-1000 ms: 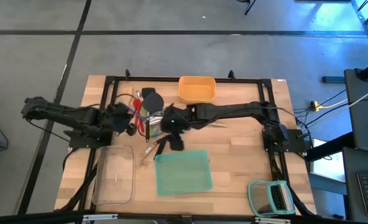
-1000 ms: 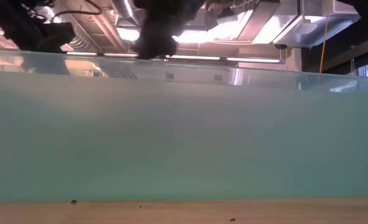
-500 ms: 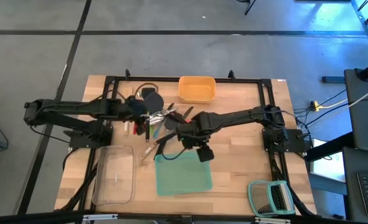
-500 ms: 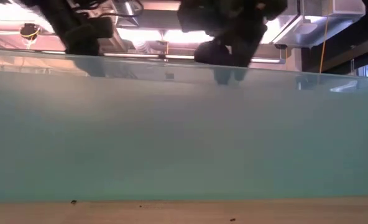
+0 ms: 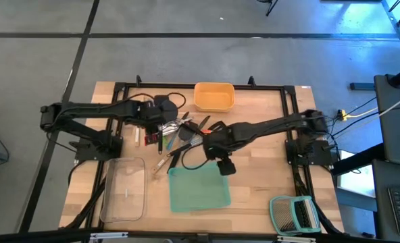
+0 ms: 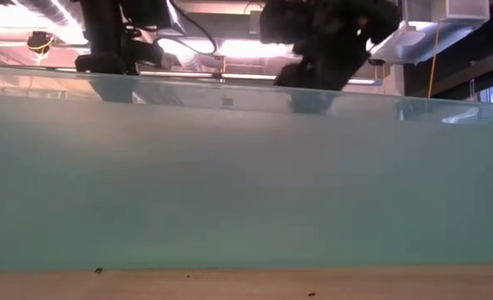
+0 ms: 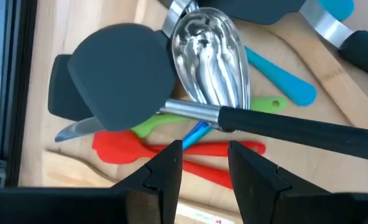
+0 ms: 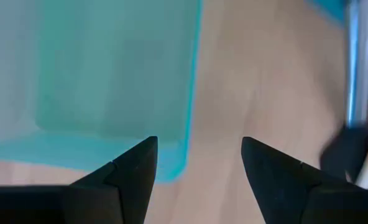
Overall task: Pick & Place Kitchen Items
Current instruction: Put the violet table knife into the green bin
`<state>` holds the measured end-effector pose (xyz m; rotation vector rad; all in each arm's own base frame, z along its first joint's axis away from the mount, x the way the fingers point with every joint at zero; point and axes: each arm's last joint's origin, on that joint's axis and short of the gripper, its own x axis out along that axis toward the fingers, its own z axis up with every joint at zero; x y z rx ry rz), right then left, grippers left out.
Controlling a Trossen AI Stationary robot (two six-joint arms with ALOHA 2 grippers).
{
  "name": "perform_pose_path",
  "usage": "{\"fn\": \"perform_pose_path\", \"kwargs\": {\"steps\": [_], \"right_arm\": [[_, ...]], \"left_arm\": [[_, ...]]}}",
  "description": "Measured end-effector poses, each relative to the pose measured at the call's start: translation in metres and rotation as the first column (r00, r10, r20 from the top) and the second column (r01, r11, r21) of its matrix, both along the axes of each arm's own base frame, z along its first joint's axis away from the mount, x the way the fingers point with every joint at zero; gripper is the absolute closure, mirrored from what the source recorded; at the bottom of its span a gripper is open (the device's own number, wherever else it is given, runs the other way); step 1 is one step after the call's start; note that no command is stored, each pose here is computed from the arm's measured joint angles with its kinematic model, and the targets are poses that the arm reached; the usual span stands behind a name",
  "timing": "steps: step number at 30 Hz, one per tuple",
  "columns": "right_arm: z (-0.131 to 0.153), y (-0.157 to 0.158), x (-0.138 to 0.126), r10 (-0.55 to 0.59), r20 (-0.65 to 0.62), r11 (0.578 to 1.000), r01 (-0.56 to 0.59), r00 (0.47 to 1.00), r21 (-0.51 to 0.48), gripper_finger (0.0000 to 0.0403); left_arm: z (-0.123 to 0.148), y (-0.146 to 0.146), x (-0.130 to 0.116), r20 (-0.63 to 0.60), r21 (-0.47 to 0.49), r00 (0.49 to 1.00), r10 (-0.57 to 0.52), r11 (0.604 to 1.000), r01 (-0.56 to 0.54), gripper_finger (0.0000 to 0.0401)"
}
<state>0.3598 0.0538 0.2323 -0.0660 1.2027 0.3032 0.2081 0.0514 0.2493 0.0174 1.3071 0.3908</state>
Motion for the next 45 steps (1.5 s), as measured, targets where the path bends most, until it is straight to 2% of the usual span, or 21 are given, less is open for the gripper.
{"fn": "perform_pose_path", "kwargs": {"steps": [2,6,12,19,27,33,45], "right_arm": [[0.005,0.0,-0.009,0.012,0.116,0.999,-0.018,0.993,0.05,0.0169],[0.012,0.001,-0.023,0.013,0.341,0.994,-0.05,0.94,0.101,0.0169],[0.008,0.006,-0.028,0.01,0.46,0.99,-0.072,0.888,0.119,0.0169],[0.002,0.011,-0.031,0.023,0.455,0.989,-0.087,0.89,0.121,0.0169],[0.002,0.019,-0.032,0.045,0.461,0.986,-0.113,0.886,0.12,0.0169],[0.003,0.019,-0.031,0.046,0.472,0.987,-0.114,0.881,0.116,0.0169],[0.003,0.019,-0.031,0.068,0.479,0.987,-0.13,0.875,0.098,0.0169]], "left_arm": [[0.001,0.003,-0.002,0.004,0.0,1.0,-0.005,1.0,0.005,0.0276],[0.003,0.015,-0.005,0.012,-0.008,1.0,-0.005,1.0,0.005,0.0276],[-0.001,0.038,-0.011,0.01,-0.069,0.999,0.043,0.997,-0.042,0.0276],[-0.01,0.05,-0.02,-0.031,-0.14,0.996,0.083,0.986,-0.087,0.0276],[-0.047,0.046,-0.033,-0.121,-0.153,0.99,0.07,0.984,-0.088,0.0276],[-0.048,0.044,-0.027,-0.07,-0.138,0.996,0.05,0.989,-0.06,0.0276],[-0.048,0.045,-0.025,-0.056,-0.114,0.997,0.057,0.991,-0.063,0.0276]]}}
